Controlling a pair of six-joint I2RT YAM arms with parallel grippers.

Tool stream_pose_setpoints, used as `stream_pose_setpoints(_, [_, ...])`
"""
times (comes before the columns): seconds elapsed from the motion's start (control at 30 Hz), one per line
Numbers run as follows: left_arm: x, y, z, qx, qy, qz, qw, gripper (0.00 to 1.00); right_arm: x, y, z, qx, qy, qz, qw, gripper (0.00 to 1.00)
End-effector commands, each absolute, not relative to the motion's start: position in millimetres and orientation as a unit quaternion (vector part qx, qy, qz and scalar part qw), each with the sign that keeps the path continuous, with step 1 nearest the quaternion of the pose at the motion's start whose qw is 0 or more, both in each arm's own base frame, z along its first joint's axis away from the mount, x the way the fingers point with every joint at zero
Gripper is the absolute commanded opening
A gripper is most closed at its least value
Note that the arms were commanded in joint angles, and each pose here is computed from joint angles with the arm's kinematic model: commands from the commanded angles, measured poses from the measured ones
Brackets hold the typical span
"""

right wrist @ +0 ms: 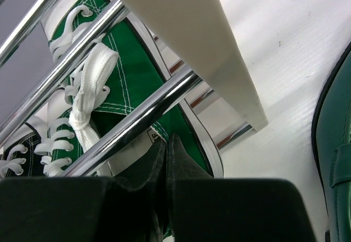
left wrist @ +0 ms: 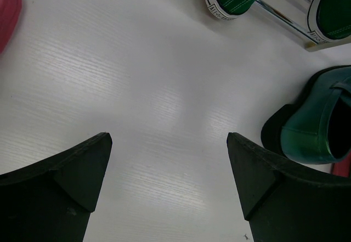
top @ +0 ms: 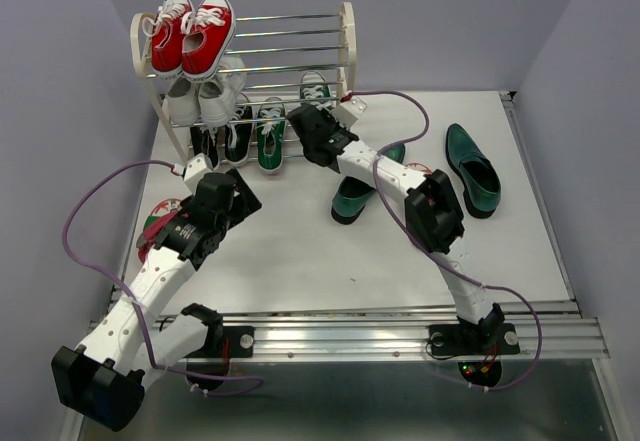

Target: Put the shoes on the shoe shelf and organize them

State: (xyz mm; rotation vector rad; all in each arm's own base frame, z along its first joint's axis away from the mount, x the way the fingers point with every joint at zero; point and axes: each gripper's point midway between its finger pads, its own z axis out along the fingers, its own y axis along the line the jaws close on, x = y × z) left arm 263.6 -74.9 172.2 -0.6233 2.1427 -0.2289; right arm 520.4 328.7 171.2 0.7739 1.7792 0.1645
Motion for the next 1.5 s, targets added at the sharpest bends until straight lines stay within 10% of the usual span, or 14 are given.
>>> stream_pose_setpoints(0.0, [265.1, -72.2, 170.9, -0.254, 0.857, -0.086, 0.44, 0.99, 539.6, 332.7, 211.0, 0.388, 0.686, 0.133, 0.6, 0.01])
stream_pose_setpoints(0.73, [263.6, -68.8, 172.3, -0.261, 0.854, -0.083, 0.442, 0.99, 535.1, 331.5, 153.8, 0.403, 0.701, 0.119, 0.576, 0.18])
stream_pose_setpoints(1.1, [261.4, -62.0, 178.3, -0.273, 0.851, -0.068, 0.444, 0.99, 520.5, 329.7, 155.5, 0.368, 0.733, 0.117, 0.56, 0.64])
stream_pose_setpoints(1.47, [252.6, -52.6, 179.7, -0.303, 0.843, -0.057, 0.44, 0.99, 500.9, 337.4, 171.7, 0.271, 0.789, 0.125, 0.538, 0.91])
